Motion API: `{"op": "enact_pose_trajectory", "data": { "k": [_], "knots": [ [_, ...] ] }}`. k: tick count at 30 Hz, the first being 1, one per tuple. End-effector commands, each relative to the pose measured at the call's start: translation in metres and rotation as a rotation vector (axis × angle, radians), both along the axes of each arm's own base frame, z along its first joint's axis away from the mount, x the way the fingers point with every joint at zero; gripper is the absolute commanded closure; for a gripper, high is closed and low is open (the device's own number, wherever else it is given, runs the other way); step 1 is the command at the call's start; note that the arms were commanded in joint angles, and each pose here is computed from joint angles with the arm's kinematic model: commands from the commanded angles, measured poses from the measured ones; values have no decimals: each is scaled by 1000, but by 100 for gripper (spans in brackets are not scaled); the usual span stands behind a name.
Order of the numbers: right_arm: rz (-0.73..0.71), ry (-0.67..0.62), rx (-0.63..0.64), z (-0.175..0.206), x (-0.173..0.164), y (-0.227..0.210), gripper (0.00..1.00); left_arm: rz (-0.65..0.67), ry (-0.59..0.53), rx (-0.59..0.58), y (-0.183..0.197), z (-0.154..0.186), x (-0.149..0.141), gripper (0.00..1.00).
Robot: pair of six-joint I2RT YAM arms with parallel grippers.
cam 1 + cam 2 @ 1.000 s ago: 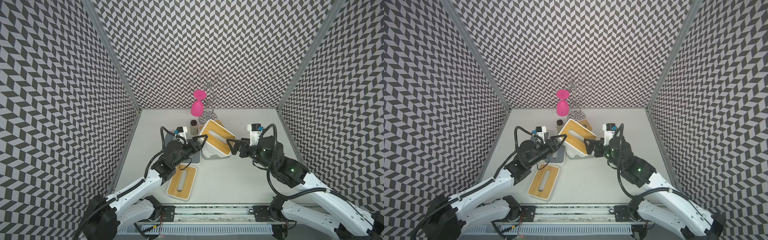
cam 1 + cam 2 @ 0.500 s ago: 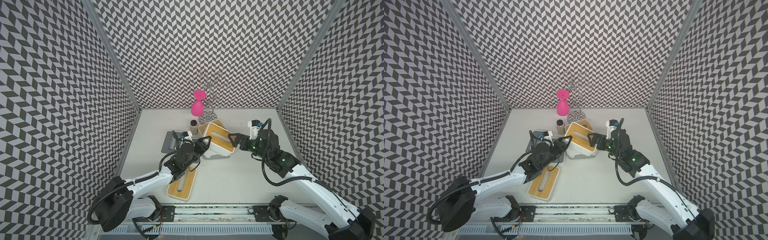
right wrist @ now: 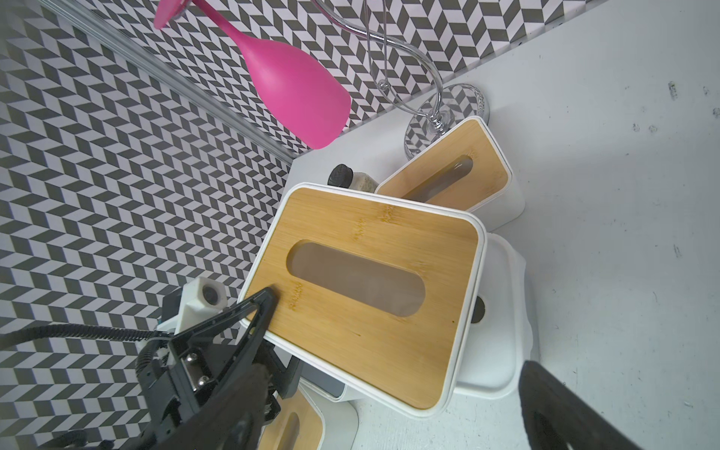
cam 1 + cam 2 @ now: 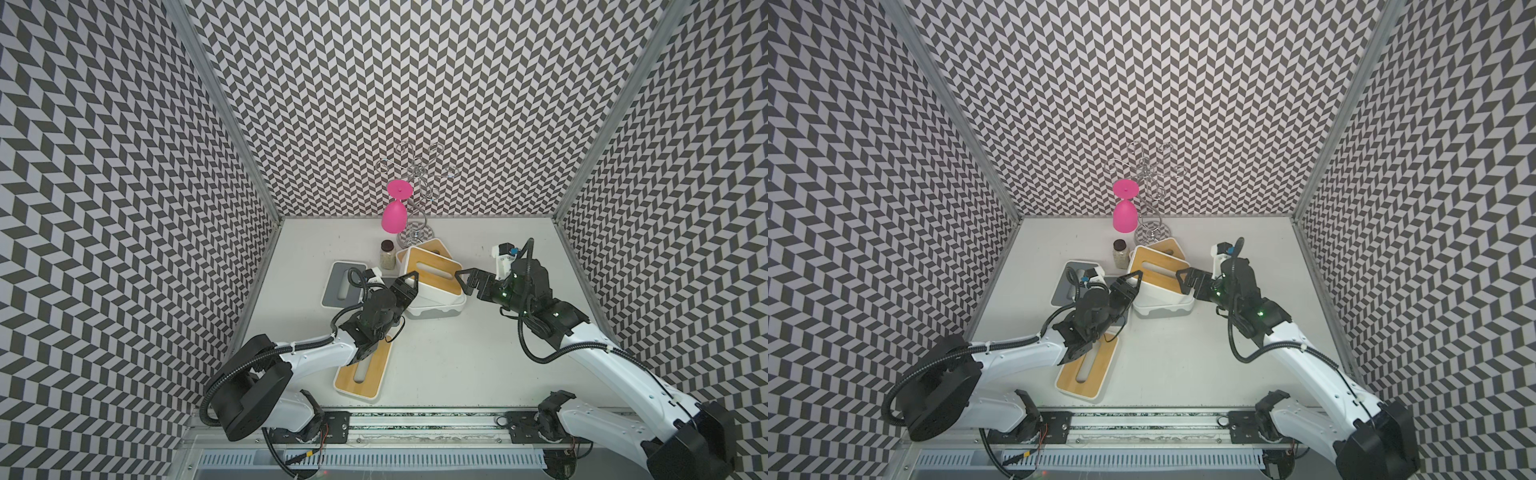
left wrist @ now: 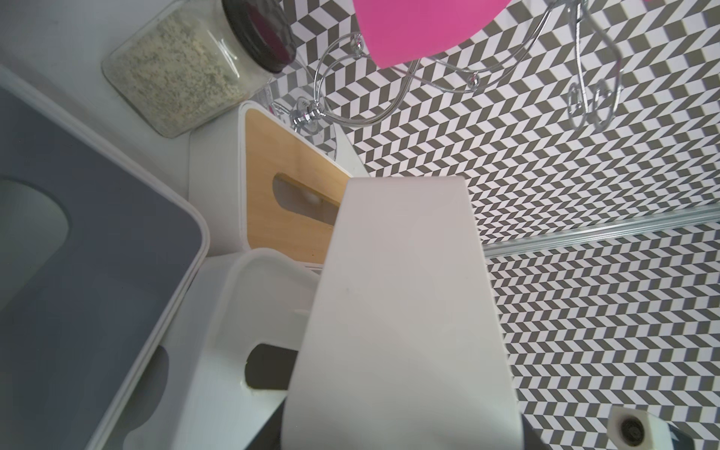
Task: Stack the tissue boxes
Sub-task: Place the tissue box at the tissue box.
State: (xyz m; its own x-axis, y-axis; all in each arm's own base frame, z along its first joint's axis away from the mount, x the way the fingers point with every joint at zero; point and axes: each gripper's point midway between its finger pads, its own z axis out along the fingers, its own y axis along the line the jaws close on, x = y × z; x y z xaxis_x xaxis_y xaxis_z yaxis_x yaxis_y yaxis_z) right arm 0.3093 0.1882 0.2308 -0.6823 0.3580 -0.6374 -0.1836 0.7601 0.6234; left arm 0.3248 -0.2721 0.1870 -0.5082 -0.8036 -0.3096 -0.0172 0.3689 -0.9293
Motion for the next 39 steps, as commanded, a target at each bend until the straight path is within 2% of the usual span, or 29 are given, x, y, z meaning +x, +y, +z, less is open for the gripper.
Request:
{"op": "enact_pose_trajectory", "data": {
  "k": [1, 4, 7, 14, 24, 30, 35, 39],
  "knots": [
    [0, -51, 30, 8, 7, 1, 1, 53, -78, -117, -6, 36, 6, 55],
    [1, -42, 28, 4, 10, -1, 1, 48, -53, -105, -11, 27, 7, 51],
    [4, -38, 26, 0, 11, -1, 1, 58, -33, -73, -12, 18, 6, 36],
    [25, -24, 36, -7, 13, 2, 1, 51, 20, -15, -14, 4, 6, 20],
    [48, -8, 33, -14, 13, 5, 1, 8, 100, 38, -18, -14, -2, 15],
    [62, 7, 31, -20, 12, 7, 1, -23, 145, 75, -18, -21, -10, 1],
    [95, 15, 44, -21, 10, 12, 1, -48, 188, 111, -16, -24, -14, 1],
    [115, 29, 39, -25, 8, 14, 1, -80, 218, 187, -15, -22, -19, 0]
  ]
}}
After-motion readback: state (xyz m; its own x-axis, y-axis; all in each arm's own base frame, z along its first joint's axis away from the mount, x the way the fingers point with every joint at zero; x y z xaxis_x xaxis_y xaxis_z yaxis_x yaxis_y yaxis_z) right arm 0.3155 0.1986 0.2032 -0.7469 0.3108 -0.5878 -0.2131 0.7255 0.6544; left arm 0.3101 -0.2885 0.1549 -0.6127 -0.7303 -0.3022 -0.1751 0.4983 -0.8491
